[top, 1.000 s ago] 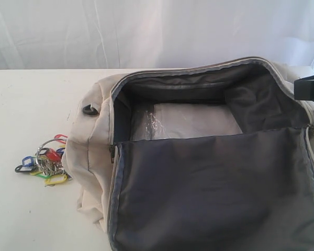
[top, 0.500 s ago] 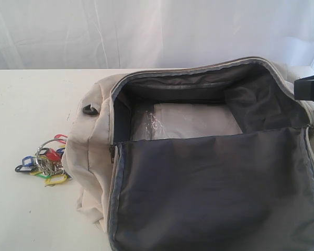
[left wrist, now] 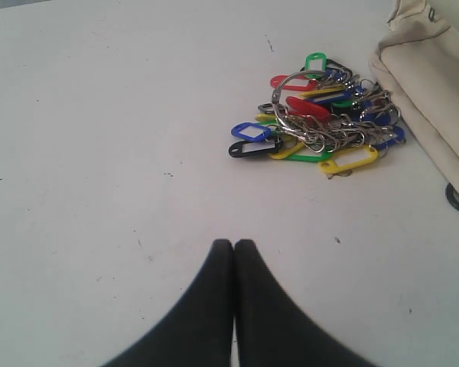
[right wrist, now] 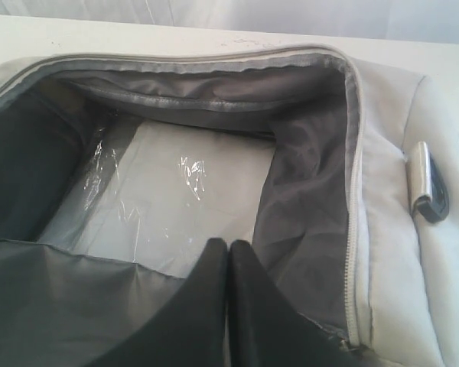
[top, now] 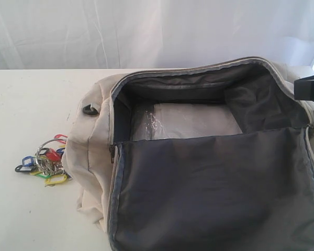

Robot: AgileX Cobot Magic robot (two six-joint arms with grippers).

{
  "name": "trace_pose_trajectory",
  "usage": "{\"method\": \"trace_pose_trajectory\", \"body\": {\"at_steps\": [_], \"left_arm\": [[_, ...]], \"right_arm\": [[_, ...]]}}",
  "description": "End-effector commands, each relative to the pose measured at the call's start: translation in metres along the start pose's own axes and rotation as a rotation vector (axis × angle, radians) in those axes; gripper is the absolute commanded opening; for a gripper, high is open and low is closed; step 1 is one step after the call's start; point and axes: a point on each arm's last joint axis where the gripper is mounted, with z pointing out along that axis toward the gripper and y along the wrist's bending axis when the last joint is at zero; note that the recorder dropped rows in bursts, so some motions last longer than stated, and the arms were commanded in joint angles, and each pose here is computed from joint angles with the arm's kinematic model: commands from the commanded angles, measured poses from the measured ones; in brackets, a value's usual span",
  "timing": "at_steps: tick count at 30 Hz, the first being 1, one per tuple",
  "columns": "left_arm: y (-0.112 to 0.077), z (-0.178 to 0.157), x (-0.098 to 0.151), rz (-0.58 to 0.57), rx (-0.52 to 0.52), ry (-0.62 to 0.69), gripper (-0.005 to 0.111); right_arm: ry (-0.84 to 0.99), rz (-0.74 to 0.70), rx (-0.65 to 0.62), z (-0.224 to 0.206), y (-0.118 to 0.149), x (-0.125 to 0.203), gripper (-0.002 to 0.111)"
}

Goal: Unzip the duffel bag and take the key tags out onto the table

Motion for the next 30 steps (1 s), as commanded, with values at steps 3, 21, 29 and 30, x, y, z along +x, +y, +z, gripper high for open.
{"method": "trace_pose_trajectory", "body": {"at_steps": [3,21,29,30], "left_arm": [[0.000,0.000,0.000,0.003,0.006,-0.008,0.000],[0.000,0.000,0.000,0.003,0.006,-0.008,0.000],[0.000,0.000,0.000,0.003,0.006,-0.008,0.000],[0.000,0.000,0.000,0.003,0.006,-0.008,0.000]], "right_arm": [[-0.007,-0.010,0.006,-0.001,0.000,0.000,0.000],[-0.215,-0.235,0.090,-0.066,0.020,0.010,0.000],[-0.319,-0.207,0.105,-0.085,0.028,0.084,0.000],[-0.319,-0.175,0.094,-0.083,0.028,0.093,0.000]]}}
